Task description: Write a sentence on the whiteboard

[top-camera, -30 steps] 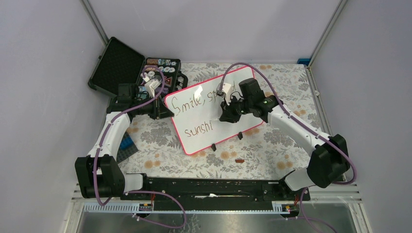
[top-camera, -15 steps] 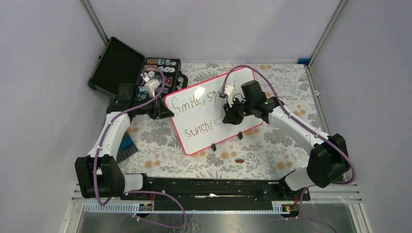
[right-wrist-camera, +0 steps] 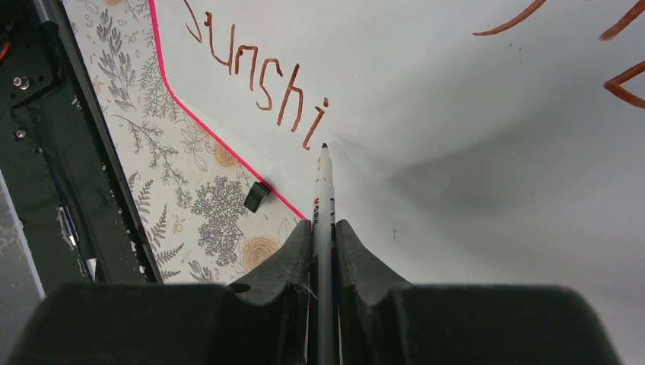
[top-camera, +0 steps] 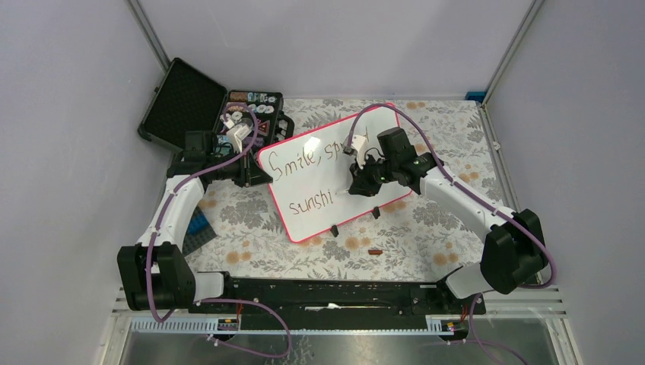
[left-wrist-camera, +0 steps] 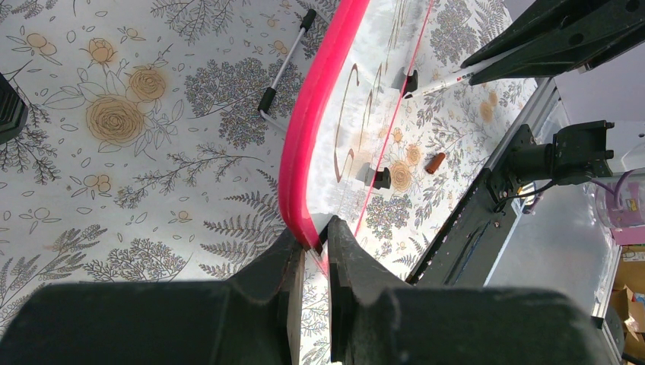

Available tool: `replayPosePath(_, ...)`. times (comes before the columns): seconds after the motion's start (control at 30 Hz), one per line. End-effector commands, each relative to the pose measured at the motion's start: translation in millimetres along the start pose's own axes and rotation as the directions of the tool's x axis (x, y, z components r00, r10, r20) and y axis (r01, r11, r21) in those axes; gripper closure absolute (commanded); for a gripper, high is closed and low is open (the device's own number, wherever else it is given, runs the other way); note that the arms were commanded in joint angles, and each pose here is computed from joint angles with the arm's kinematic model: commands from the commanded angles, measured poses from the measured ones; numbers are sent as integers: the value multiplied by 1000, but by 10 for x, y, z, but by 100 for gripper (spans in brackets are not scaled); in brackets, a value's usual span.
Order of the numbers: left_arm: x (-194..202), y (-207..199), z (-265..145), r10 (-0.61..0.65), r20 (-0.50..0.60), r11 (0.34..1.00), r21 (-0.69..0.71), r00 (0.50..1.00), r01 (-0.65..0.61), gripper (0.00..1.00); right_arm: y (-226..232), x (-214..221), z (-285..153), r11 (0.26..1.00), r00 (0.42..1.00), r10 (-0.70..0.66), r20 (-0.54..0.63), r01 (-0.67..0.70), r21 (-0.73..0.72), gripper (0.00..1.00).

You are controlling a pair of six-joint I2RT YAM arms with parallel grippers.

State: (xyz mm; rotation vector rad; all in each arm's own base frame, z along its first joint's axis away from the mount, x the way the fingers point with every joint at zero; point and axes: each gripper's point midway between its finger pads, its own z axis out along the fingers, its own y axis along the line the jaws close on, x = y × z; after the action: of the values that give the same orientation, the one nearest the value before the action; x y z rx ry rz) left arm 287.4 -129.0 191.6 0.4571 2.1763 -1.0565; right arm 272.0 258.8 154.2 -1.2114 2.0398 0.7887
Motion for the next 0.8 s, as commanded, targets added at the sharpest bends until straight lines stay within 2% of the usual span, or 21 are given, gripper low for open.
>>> replayPosePath(0.0, -97, 14, -10, 113, 14, 993, -37, 993, -113, 100, 32, -150, -9, 999, 999, -28, 44, 29, -15, 100)
replayPosePath(0.77, -92, 28, -5, 112, 12, 993, -40, 994, -111, 100, -55, -313, 72, 999, 997, -47, 58, 46, 29, 100)
